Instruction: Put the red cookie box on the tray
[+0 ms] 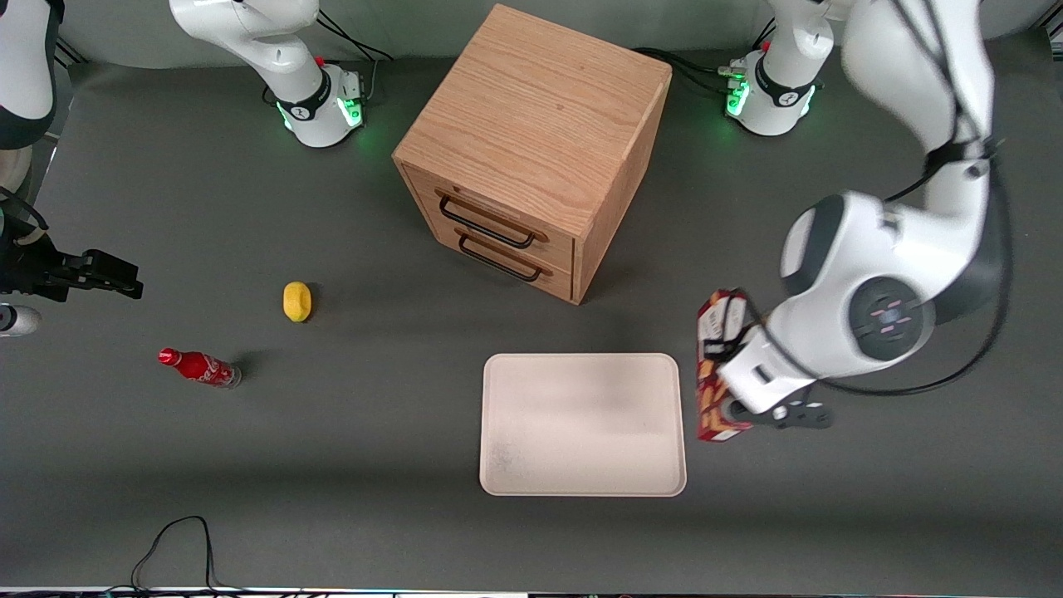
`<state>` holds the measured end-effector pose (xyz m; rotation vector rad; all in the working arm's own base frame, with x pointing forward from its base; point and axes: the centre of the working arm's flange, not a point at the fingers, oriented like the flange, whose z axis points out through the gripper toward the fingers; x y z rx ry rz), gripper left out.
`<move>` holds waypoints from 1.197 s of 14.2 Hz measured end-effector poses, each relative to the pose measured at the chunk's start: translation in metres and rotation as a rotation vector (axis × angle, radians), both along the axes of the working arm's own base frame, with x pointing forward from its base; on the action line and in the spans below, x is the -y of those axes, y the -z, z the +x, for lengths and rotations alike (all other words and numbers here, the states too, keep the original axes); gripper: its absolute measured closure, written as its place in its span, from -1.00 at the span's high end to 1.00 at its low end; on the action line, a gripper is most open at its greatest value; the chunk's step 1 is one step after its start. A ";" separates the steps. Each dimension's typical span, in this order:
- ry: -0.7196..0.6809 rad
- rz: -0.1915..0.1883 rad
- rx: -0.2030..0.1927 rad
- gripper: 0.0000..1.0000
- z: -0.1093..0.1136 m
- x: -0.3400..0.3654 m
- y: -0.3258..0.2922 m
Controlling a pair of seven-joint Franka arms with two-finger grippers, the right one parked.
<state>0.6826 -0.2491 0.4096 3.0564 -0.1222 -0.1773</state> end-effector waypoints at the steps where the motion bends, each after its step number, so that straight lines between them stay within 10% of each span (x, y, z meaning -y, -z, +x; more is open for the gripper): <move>1: -0.004 -0.001 0.009 -0.94 0.005 0.010 0.022; 10: -0.105 0.009 0.062 -0.88 0.025 0.037 0.146; 17: -0.141 -0.012 0.154 0.58 0.023 0.006 0.025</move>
